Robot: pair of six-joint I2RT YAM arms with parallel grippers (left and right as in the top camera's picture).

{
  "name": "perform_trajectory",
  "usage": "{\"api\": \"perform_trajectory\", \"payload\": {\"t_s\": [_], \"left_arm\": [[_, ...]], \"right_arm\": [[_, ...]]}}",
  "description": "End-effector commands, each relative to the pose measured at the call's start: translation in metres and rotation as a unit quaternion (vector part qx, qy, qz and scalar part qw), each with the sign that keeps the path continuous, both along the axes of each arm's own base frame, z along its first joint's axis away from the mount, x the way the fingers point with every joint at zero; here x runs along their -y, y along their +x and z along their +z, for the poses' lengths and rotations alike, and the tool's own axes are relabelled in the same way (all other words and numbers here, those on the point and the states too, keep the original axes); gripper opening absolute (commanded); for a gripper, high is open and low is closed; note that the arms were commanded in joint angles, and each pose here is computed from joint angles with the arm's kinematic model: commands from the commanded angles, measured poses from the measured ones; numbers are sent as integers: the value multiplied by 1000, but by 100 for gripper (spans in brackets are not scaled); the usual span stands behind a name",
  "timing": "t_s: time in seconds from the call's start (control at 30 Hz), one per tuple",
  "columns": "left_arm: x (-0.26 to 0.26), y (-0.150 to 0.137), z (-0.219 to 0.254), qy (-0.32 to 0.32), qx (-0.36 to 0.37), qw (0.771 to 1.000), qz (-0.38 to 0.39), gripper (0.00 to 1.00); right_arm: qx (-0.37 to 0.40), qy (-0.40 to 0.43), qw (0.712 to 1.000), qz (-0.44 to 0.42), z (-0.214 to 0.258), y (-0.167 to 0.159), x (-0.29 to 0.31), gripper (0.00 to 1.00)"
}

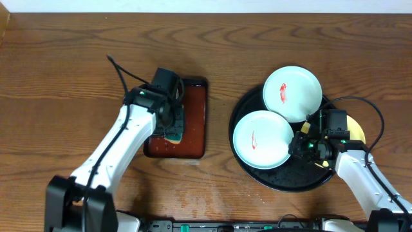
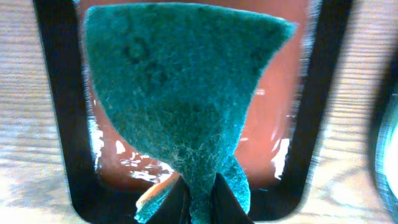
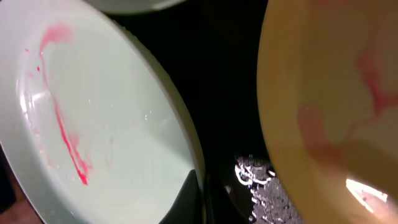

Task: Clean dirty plates on tray and stack at the side
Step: 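Lift the sponge with the left gripper and move it over the green plate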

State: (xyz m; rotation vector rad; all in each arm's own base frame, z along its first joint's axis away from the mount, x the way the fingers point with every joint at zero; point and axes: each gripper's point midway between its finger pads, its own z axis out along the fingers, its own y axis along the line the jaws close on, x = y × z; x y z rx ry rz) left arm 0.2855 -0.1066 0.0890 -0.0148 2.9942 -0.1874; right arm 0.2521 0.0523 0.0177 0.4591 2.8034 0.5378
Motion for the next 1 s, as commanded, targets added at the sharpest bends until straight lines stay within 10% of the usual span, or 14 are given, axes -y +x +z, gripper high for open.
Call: {"api": "perform_trajectory", "payload": {"t_s": [0.0,0.2,0.47,0.73,0.97], "left_arm": [[32,8,40,-89,43,995,-22,8],[76,4,43,-118,61,988,-79,7],[189,-6,29,-175,101,965,-165,7],[251,-37,-27,-251,-7,951,-180,7],[223,-28,-84,-104,24,982,-159,7]], "right_arm": [[-14,5,1000,18,1,-6,-8,7],[1,-41,999,28,-2,-1,2,18],[23,-46,996,68,-3,3,-5,10],[-3,-32,997,76,-19,0,-11,1],[-13,-27,997,72,-26,0,-12,1]]}}
